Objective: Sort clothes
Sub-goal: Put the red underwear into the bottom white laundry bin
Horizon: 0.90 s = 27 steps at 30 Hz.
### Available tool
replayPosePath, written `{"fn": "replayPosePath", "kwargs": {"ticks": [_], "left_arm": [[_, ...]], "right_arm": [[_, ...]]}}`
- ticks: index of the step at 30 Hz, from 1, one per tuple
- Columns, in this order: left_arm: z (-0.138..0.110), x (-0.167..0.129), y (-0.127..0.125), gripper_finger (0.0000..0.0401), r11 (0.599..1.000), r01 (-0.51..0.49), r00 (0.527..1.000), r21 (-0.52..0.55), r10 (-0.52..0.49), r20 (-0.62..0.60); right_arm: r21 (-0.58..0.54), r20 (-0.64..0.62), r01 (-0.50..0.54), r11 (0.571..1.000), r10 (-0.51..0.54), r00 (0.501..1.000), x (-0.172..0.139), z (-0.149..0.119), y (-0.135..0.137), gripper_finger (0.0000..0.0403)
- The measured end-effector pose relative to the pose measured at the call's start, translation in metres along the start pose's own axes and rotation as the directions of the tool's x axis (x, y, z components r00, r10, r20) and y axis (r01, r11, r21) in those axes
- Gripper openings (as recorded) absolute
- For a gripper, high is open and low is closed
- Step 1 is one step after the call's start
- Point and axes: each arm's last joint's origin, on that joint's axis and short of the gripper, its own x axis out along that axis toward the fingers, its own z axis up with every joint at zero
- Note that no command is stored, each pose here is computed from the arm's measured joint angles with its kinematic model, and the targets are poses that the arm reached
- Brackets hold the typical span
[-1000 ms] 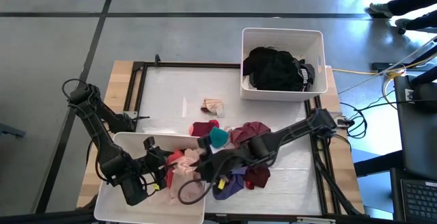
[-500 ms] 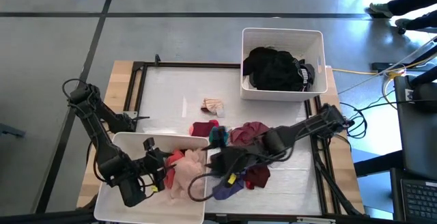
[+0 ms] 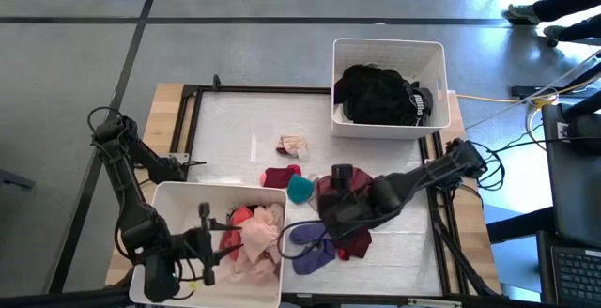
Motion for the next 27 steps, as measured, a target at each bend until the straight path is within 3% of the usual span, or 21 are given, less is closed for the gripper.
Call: {"fn": "replayPosePath", "kwargs": {"ticks": [7,14,27], "left_arm": [[0.005,0.002,-0.006,0.0169,1.0,-0.013,0.998,0.005,0.013,0.057],[0.004,0.005,-0.006,0.0169,0.999,-0.051,0.996,-0.002,0.051,0.075],[0.004,0.008,-0.004,0.0169,0.998,-0.06,0.996,-0.016,0.061,0.071]], "right_arm": [[-0.027,-0.193,0.181,0.983,-0.183,0.964,0.053,-0.039,0.011,0.0241],[0.018,-0.347,0.201,0.979,-0.182,0.92,0.096,-0.079,0.013,0.0241],[0.231,-0.152,0.022,0.973,0.013,0.988,0.136,-0.108,-0.006,0.0241]]}}
